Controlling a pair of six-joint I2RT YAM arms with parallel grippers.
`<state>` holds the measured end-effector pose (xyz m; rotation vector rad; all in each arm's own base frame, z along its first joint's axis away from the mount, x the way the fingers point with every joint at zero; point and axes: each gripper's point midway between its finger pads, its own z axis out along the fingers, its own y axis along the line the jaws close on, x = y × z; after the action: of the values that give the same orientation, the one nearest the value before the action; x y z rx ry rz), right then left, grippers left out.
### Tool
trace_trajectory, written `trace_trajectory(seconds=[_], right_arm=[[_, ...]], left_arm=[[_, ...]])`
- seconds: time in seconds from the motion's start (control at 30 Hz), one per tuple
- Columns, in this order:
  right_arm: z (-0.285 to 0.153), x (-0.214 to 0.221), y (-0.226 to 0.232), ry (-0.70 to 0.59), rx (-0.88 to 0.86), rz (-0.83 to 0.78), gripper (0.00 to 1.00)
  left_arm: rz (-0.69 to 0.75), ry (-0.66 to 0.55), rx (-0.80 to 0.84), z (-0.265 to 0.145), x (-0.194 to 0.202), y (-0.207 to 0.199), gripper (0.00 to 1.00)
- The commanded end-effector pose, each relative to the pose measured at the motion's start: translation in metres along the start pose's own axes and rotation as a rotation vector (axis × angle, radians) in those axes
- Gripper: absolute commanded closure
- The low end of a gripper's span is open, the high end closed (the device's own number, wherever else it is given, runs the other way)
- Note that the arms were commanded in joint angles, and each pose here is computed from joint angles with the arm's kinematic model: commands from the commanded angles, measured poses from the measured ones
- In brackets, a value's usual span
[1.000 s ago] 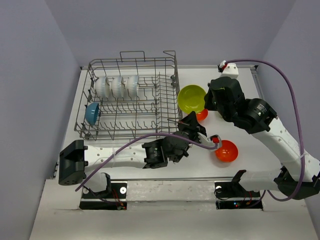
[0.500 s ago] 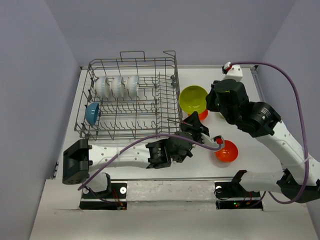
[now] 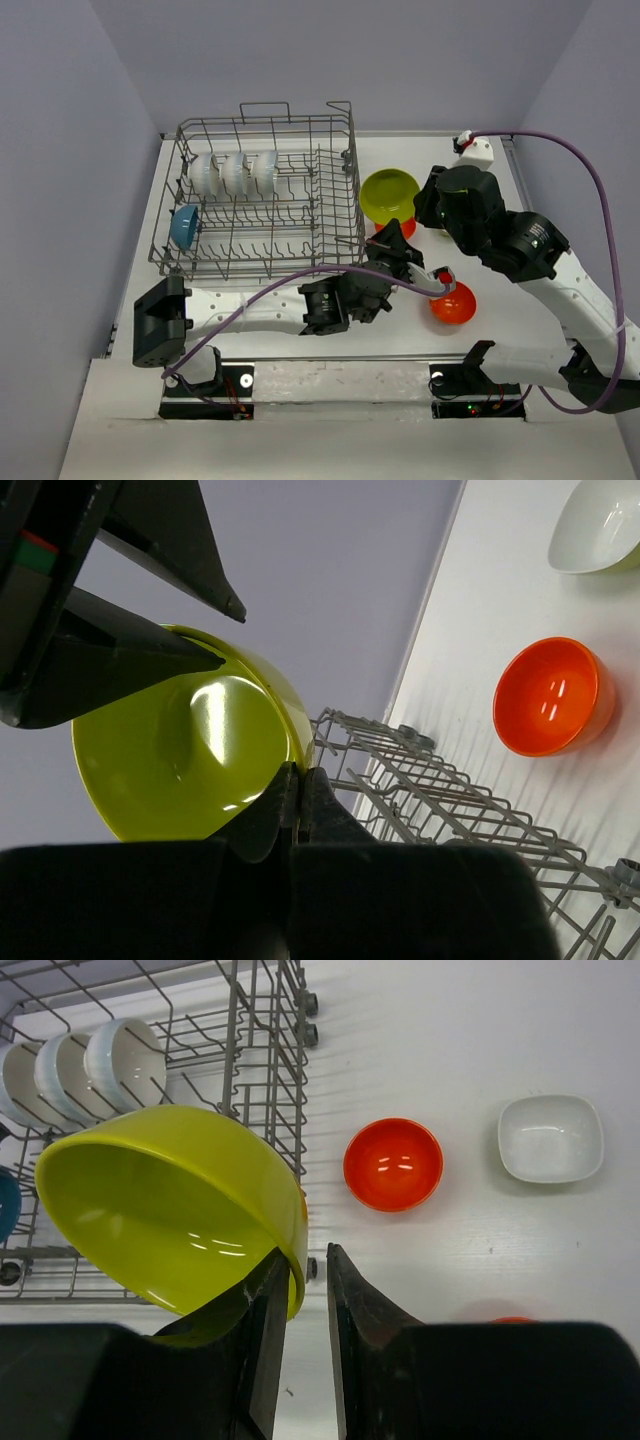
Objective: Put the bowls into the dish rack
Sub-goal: Pass from the right arm to the left
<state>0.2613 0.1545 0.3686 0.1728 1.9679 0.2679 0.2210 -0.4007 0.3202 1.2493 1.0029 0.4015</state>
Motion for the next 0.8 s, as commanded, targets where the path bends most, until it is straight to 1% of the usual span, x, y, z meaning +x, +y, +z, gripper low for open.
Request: trace_trajectory(seconds=[0.0,0.1,0.2,0.77], right_arm=[[-0.0037,-0.0065,-0.0039,-0.035,0.008,0.029,0.72],[-0.0038,-0.0068,-0.0045,-0.037,0.01,0.029,0.71],[-0.0043,-0.0075,-0.0052,-0.041,0.011,0.031,0.67],[-0.0069,-0.0098,-0.0072,-0.051,0.009,0.032,0.65]], left_arm=[[-0.085,-0.014,-0.128,-0.0044,-0.0142,0.0469,1.0],[-0.082,-0.014,-0.128,-0.0041,-0.0141,0.0462,1.0],[-0.076,-0.016,-0.126,-0.0047,-0.0146,0.0446,1.0],[-0.07,-0.009,-0.125,-0.004,-0.014,0.042,1.0]])
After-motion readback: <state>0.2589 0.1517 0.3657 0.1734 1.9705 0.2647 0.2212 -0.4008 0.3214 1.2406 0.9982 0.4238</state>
